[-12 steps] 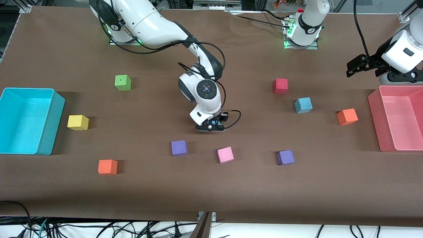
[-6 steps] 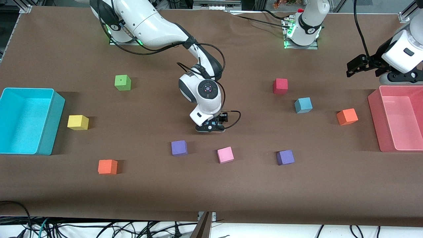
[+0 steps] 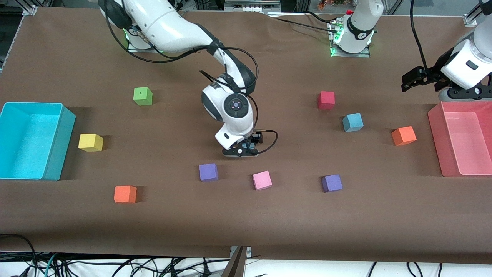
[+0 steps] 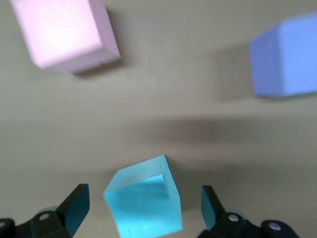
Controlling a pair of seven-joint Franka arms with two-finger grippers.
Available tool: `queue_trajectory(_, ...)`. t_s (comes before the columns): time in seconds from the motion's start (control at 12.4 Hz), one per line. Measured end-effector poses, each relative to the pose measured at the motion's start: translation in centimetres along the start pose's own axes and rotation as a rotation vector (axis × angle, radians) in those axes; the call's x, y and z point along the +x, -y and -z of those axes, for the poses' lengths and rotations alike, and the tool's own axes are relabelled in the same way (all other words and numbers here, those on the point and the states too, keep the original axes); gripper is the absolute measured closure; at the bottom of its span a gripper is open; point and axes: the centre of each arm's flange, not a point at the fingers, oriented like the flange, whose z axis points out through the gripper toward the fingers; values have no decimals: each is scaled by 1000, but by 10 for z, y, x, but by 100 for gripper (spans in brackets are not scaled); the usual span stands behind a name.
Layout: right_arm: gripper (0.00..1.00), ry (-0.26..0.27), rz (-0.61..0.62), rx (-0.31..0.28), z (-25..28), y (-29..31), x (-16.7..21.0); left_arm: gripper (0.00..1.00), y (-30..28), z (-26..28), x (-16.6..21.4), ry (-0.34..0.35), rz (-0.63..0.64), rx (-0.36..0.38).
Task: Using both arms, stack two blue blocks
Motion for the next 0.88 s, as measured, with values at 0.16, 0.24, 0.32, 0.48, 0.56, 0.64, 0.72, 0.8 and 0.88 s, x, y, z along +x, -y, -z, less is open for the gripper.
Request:
queue_trajectory(0.16,0,9,82,28,57,-13,3,0,-3,-13,13,-4,-4,-1)
queue_trajectory(0.24,0,33,134,68,74,-16,-5,0,-5,-24,22,-2,-6,-2)
queue_trajectory(0.32,0,72,195,120,83,-21,-12,0,-8,-34,30,6,-10,-1)
queue_trajectory(0.48,0,125,289,241,85,-50,-12,0,-16,-72,44,39,-22,2)
queue_trajectory(0.56,0,120,312,301,82,-68,-8,0,-20,-105,51,67,-28,5)
queue_trajectory(0.64,0,103,333,360,76,-86,-5,0,-23,-139,56,88,-31,7)
queue_trajectory(0.72,0,81,346,417,67,-101,-6,0,-25,-167,61,95,-33,8)
queue_trajectory(0.8,0,47,356,467,55,-113,-10,0,-25,-191,63,90,-34,6)
queue_trajectory(0.88,0,7,366,509,41,-123,-17,0,-25,-214,63,76,-34,4)
